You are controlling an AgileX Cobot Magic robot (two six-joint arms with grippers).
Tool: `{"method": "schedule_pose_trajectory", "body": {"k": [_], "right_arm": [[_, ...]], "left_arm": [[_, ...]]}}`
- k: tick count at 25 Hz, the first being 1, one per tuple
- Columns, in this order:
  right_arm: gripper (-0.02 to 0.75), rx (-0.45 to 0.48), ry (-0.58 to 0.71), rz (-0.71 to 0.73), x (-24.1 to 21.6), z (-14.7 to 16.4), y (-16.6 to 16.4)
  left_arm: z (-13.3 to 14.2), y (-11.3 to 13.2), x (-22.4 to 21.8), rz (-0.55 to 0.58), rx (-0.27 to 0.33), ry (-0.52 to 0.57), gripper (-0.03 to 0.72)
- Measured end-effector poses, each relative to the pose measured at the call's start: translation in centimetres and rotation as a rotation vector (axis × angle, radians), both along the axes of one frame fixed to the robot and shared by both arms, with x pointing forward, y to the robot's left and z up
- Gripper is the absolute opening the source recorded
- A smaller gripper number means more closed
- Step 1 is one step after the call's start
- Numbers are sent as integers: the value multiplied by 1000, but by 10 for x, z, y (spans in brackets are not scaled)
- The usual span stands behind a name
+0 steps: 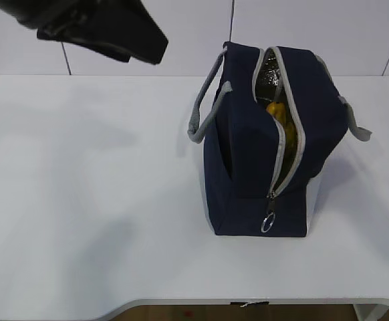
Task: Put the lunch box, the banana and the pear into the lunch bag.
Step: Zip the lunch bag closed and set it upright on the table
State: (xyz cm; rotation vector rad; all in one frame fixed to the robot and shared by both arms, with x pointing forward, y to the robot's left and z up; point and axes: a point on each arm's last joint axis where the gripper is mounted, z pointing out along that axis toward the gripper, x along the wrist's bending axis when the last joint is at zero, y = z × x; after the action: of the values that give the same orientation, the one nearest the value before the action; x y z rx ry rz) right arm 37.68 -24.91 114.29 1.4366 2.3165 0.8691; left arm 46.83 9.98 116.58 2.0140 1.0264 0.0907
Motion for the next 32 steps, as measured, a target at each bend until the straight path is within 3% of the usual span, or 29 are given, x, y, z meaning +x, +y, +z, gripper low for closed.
{"method": "schedule_pose_trajectory", "body": {"k": [7, 16, 23, 28, 32], "right_arm": [[467, 94, -68, 26, -15, -44, 4], [467, 114, -99, 149, -19, -91, 11], [467, 79, -210, 156, -10, -97, 9], [467, 75, -273, 111, 0, -95, 8], [467, 63, -274, 158, 10, -102, 12]], "left_arm": [[-30, 17, -20, -5, 43, 6, 371], [-55, 35, -42, -10, 63, -41, 371], [-76, 39, -44, 8, 78, -33, 332], [-78, 40, -43, 19, 72, -53, 321], [-76, 39, -41, 30, 57, -80, 319]]}}
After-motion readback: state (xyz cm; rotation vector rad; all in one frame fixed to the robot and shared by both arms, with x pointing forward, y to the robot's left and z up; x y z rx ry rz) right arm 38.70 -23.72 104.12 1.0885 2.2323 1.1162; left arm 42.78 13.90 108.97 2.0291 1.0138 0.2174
